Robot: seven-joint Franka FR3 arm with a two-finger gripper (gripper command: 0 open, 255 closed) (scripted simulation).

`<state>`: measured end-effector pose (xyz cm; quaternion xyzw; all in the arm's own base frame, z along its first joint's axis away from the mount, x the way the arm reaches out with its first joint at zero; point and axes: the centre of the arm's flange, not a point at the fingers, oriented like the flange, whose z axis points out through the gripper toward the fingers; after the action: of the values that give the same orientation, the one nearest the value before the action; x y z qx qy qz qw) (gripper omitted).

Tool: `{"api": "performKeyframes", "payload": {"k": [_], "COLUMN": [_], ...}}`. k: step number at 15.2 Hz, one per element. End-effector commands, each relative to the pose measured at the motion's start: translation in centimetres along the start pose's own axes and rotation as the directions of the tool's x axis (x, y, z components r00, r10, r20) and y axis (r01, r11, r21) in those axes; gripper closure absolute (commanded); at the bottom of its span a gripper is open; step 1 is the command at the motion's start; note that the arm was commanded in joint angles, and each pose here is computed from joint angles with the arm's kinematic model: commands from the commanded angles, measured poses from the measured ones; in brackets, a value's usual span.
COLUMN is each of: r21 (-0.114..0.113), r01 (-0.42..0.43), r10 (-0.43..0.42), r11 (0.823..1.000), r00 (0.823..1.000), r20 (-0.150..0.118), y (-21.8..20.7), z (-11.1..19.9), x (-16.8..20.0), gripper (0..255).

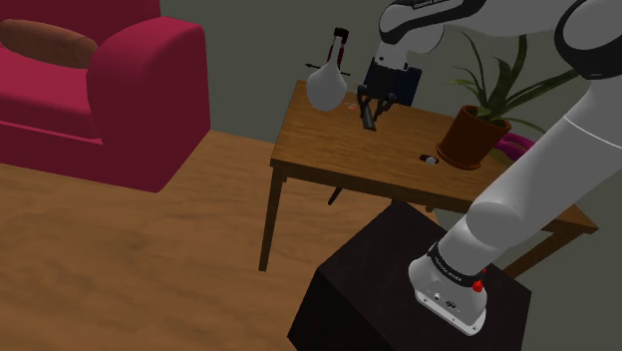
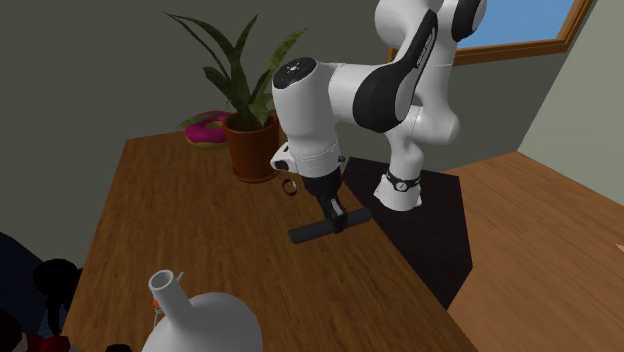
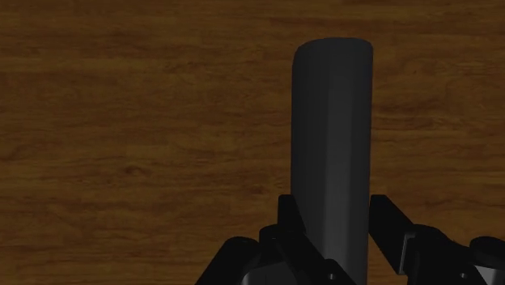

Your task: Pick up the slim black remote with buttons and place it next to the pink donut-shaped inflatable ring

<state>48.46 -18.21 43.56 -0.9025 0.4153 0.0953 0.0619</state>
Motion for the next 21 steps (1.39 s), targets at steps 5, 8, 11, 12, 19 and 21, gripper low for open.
{"api": "performKeyframes", "payload": {"k": [5,8,11,12,19,21], "r21": [0.000,0.000,0.000,0.000,0.000,0.000], "r01": [0.000,0.000,0.000,0.000,0.000,0.000], "r10": [0.000,0.000,0.000,0.000,0.000,0.000], "r11": [1.000,1.000,1.000,1.000,1.000,1.000], "r00": [1.000,1.000,1.000,1.000,1.000,1.000], "r20": [0.000,0.000,0.000,0.000,0.000,0.000], "y": [0.0,1.3,5.2,6.5,15.8,18.4], "z": [-3.0,-4.1,-4.2,-4.3,-4.6,-4.7], "x": [-0.6,-0.9,-0.9,-0.8,-0.8,-0.8], "gripper": [255,255,255,255,255,255]}}
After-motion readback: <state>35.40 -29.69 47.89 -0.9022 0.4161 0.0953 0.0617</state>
